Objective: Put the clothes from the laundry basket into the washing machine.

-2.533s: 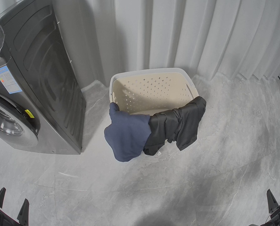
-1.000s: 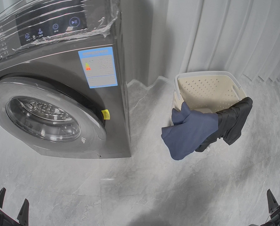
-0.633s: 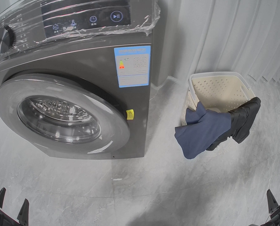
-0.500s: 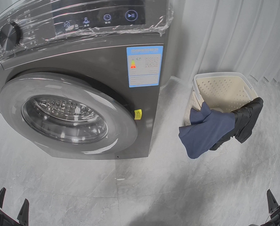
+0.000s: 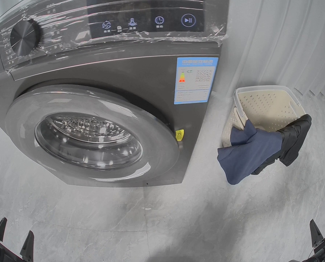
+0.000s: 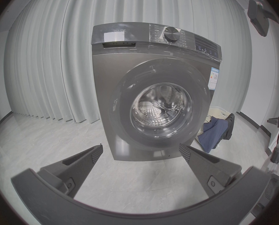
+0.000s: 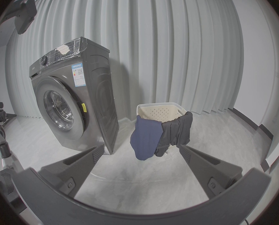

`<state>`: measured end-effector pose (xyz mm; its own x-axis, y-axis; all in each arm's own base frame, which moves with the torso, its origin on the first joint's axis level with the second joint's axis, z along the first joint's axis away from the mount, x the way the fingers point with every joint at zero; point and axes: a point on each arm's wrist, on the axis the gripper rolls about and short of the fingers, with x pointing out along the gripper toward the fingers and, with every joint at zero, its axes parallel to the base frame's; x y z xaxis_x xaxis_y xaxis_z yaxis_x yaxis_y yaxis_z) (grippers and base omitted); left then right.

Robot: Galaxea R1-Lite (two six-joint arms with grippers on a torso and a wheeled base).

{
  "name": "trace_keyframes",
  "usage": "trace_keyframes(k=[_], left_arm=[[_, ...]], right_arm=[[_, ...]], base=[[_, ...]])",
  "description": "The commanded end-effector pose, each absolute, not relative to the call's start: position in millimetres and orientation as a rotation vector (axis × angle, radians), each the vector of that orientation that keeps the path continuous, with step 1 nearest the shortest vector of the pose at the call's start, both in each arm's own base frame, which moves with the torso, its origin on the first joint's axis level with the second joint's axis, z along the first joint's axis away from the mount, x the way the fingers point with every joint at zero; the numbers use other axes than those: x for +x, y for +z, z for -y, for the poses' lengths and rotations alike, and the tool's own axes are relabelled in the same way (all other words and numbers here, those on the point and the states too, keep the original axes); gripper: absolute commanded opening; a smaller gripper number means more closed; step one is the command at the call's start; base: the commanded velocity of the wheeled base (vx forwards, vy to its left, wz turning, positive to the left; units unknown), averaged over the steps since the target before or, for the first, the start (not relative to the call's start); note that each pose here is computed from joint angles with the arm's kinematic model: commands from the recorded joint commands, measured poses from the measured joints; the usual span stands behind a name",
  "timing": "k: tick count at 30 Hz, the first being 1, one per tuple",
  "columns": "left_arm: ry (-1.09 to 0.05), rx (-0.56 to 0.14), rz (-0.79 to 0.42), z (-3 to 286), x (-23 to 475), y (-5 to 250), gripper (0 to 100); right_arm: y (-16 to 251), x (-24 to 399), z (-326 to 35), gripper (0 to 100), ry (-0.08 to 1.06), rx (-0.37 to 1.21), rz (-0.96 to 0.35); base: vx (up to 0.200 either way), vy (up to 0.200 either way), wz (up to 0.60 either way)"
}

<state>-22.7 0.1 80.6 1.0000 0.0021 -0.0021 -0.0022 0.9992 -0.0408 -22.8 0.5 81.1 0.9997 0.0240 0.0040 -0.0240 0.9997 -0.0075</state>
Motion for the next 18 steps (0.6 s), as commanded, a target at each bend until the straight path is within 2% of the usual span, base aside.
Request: trace_keyframes(k=[1,2,5,14,18], left_arm=[[0.003,-0.041,-0.005,-0.1,-22.6,76.3,100],[0.003,-0.041,-0.005,-0.1,-22.6,76.3,100],[0.003,-0.041,-0.005,-0.1,-22.6,76.3,100],[0.003,-0.041,-0.005,-0.1,-22.6,76.3,100],[0.003,-0.041,-0.005,-0.1,-22.6,76.3,100]], right_arm=[[76.0,-22.1,-0.5,100,0.025,-0.009,-0.006],[76.0,-22.1,-0.5,100,0.025,-0.009,-0.006],[76.2,-22.1,-0.4,100,0.023,-0.008,-0.005],[76.2,-22.1,-0.5,100,0.025,-0.008,-0.005],[76.2,-22.1,-0.5,100,0.025,-0.008,-0.005]], base=[[0.000,0.200,0.00],[0.000,0.200,0.00],[0.000,0.000,0.60],[0.000,0.200,0.00],[0.000,0.000,0.00]])
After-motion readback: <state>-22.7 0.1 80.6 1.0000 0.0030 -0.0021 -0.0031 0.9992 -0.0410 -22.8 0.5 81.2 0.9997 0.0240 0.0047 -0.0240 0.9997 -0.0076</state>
